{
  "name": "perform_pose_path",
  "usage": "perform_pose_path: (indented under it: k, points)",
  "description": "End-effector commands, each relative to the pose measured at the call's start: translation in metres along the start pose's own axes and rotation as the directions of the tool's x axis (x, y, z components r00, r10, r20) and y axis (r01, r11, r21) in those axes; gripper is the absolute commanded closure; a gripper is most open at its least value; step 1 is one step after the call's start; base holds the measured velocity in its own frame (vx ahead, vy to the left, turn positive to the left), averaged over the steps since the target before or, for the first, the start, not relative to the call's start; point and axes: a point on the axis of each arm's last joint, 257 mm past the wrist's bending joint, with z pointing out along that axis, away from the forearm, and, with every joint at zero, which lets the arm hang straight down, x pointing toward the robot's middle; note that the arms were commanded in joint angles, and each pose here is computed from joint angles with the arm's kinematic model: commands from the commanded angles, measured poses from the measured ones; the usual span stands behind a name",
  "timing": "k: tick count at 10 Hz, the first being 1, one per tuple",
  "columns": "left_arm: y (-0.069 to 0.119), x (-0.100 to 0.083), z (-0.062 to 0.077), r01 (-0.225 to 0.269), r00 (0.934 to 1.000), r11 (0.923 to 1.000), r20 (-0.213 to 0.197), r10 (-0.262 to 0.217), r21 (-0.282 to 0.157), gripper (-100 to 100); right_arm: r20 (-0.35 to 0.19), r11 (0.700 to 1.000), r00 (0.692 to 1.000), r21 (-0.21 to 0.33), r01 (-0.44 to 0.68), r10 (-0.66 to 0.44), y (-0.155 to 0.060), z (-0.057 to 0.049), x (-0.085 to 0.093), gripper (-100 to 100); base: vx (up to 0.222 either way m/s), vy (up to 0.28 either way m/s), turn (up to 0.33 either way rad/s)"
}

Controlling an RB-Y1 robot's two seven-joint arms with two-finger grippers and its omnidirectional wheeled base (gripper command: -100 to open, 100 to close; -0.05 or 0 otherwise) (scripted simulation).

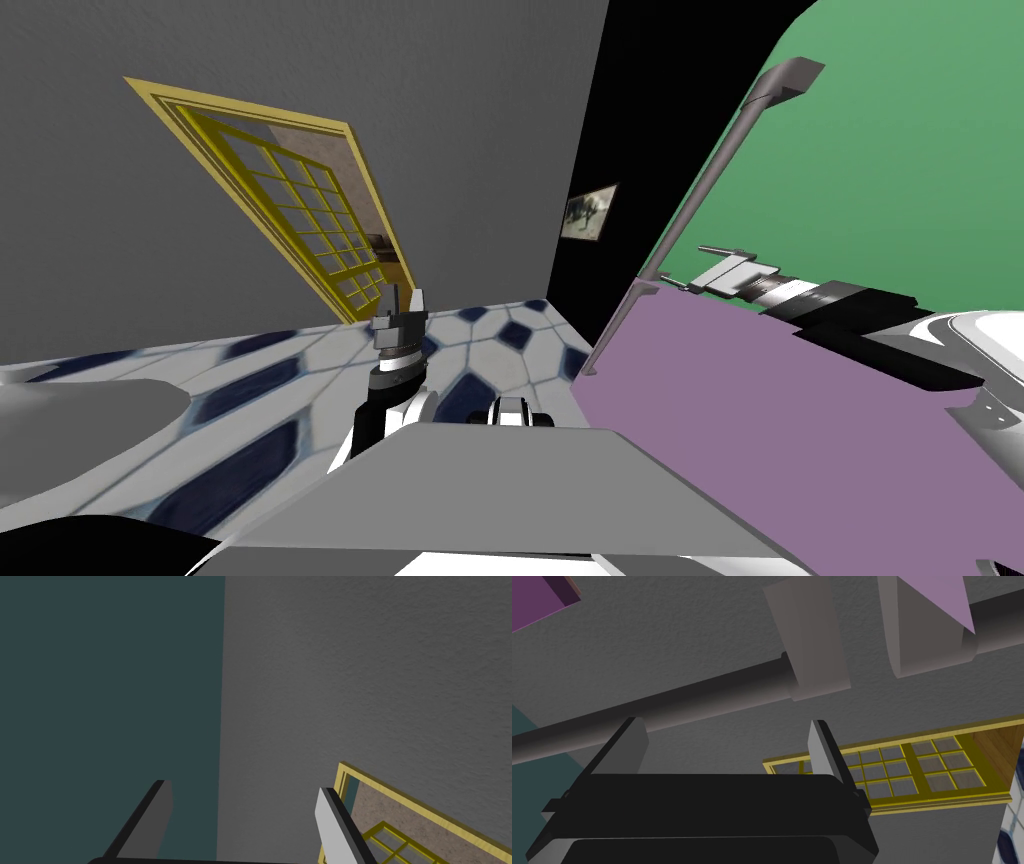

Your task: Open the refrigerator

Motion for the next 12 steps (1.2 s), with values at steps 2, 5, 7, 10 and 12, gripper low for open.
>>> perform_pose_path:
  k: [2,5,7,10,12]
  points:
    - [0.000,0.000,0.000,0.000,1.0000,1.0000,0.000,0.000,0.000,0,-0.039,1.000,0.999,-0.001,-0.006,0.006,-0.012,-0.015,0.024,-100,0.009,0.021,-0.001]
    - [0.000,0.000,0.000,0.000,1.0000,1.0000,0.000,0.000,0.000,0,-0.050,1.000,0.999,-0.002,0.014,-0.014,-0.029,-0.030,0.037,-100,-0.001,0.079,0.070]
    - [0.000,0.000,0.000,0.000,1.0000,1.0000,0.000,0.000,0.000,0,-0.038,0.998,0.998,0.008,0.058,-0.058,-0.050,-0.039,0.035,-100,0.004,0.047,0.070]
    - [0.000,0.000,0.000,0.000,1.0000,1.0000,0.000,0.000,0.000,0,-0.079,1.000,0.997,0.012,0.009,-0.008,-0.046,-0.051,0.061,-100,0.003,0.044,0.022]
    - [0.000,0.000,0.000,0.000,1.0000,1.0000,0.000,0.000,0.000,0,-0.066,0.999,0.997,0.018,0.038,-0.037,-0.063,-0.064,0.061,-100,0.009,0.088,0.105]
